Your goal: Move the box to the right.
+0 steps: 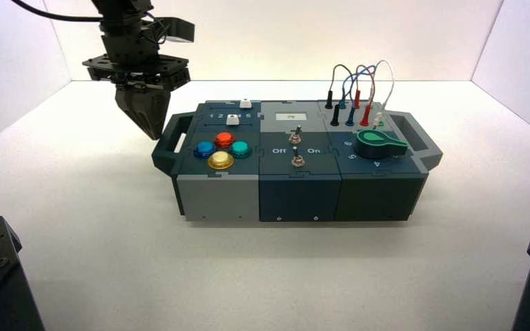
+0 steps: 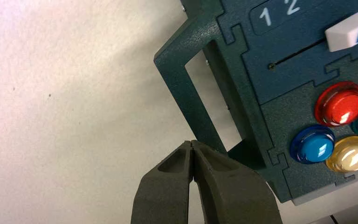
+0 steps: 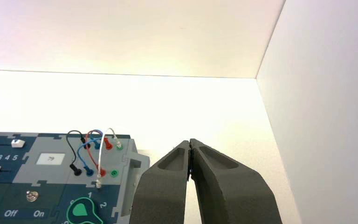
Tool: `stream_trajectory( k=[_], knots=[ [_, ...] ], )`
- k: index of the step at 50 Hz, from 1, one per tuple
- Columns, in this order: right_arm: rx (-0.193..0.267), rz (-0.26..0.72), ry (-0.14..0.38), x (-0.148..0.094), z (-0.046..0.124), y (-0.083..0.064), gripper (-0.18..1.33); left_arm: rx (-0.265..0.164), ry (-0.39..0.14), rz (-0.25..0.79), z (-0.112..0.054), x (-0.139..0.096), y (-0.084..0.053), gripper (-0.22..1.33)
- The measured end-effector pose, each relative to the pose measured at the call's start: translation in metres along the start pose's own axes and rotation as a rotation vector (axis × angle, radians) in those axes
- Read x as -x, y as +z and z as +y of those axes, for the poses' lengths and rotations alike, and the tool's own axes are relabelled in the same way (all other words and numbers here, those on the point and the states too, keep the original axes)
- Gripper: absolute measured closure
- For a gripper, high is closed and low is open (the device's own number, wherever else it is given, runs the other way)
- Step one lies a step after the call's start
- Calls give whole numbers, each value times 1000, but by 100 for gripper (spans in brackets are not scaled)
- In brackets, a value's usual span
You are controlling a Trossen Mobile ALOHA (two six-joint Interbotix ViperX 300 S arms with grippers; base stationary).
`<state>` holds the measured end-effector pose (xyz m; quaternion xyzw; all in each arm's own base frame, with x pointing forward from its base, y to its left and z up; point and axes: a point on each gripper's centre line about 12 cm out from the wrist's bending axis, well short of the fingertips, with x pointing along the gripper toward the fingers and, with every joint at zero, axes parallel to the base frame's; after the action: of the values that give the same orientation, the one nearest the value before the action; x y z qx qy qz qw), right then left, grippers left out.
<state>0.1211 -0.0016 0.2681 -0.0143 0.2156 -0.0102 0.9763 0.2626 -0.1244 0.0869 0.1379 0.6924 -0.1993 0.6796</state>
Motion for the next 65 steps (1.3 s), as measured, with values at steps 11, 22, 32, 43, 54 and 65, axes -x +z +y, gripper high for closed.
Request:
stream_trajectory(
  k=[11, 22, 32, 43, 54, 65],
  knots=[
    [-1, 0, -2, 0, 0, 0, 129, -38, -17, -17, -18, 2, 7, 128],
    [-2, 0, -1, 0, 0, 0, 129, -82, -26, -8, -37, 1, 7, 127],
    [0, 0, 0, 0, 0, 0, 129, -91, -25, -2, -39, 0, 6, 128],
    [-2, 2, -1, 0, 0, -1, 129, -93, -25, -4, -39, -2, 7, 128],
    [-2, 2, -1, 0, 0, 0, 129, -114, -21, -5, -44, -5, 10, 127],
    [-4, 1, 3, 0, 0, 0, 129, -121, -18, -1, -45, -7, 16, 127]
  ],
)
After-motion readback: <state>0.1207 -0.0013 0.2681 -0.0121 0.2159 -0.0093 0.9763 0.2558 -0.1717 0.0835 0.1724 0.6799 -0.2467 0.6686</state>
